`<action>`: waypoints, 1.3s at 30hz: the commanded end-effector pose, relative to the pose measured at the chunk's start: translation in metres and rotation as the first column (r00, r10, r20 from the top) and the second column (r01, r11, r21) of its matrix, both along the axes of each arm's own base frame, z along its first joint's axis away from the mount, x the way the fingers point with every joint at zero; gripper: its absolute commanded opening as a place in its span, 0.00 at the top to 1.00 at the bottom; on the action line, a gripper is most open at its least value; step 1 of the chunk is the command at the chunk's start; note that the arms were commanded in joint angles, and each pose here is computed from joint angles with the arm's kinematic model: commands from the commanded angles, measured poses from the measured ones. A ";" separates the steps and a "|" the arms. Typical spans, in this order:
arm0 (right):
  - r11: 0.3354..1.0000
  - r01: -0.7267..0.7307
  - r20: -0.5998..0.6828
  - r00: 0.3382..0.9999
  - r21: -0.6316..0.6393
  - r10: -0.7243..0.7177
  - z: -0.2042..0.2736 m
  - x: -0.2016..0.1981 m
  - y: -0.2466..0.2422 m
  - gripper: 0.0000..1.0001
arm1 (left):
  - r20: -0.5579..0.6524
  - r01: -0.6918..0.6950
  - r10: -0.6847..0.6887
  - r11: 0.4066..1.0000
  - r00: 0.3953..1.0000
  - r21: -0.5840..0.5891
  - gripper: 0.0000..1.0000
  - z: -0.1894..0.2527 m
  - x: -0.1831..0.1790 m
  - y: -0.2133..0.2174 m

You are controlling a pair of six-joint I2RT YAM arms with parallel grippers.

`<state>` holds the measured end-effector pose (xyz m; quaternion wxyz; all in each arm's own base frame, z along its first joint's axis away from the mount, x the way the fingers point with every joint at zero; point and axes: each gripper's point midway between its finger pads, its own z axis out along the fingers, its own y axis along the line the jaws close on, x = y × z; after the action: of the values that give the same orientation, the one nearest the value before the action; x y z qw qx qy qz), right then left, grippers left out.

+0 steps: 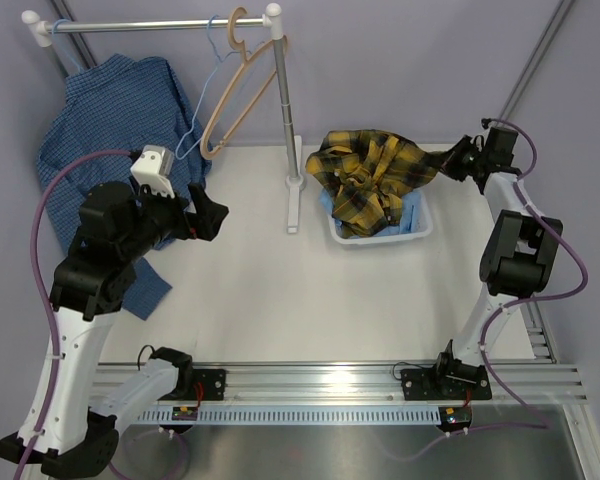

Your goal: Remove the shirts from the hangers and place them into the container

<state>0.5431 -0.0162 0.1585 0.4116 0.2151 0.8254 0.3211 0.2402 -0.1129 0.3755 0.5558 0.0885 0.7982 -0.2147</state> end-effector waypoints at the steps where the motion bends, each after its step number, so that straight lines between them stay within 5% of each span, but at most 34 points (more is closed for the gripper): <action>1: 0.965 -0.109 0.211 0.964 -0.237 0.161 0.089 -0.015 0.027 1.00 | 0.017 -0.001 0.001 1.000 1.000 0.007 0.01 0.001 0.003 0.001; 7: 0.807 -0.241 0.039 0.950 -0.539 0.309 0.067 -0.049 0.093 1.00 | 0.010 0.011 -0.011 1.000 1.000 0.010 0.01 0.001 0.008 -0.002; 14: 0.698 -0.410 -0.270 0.912 -0.587 0.308 0.005 -0.086 0.140 1.00 | 0.000 0.030 -0.030 1.000 1.000 0.002 0.01 -0.001 0.007 -0.006; 23: 0.827 -0.467 -0.701 0.701 -0.311 0.132 -0.127 -0.144 0.146 1.00 | -0.011 0.035 -0.035 0.999 0.999 -0.004 0.01 -0.007 0.002 -0.006; 30: 0.856 -0.413 -0.692 0.716 -0.310 0.095 -0.110 -0.131 0.136 0.91 | -0.002 0.031 -0.031 0.999 1.000 -0.009 0.01 -0.007 -0.002 -0.005; 37: 0.830 -0.353 -0.470 0.874 -0.433 0.126 -0.009 -0.103 0.130 0.43 | 0.012 0.029 -0.029 1.000 1.000 -0.011 0.01 -0.002 -0.004 -0.004; 39: 0.824 -0.322 -0.398 0.908 -0.466 0.130 0.027 -0.101 0.128 0.38 | 0.013 0.030 -0.030 0.999 0.999 -0.011 0.01 -0.001 -0.004 -0.004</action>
<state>0.4477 0.1267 0.1119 0.1960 0.0621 0.9729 0.1057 0.2366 -0.1144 0.3642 0.5448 0.0930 0.8043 -0.2183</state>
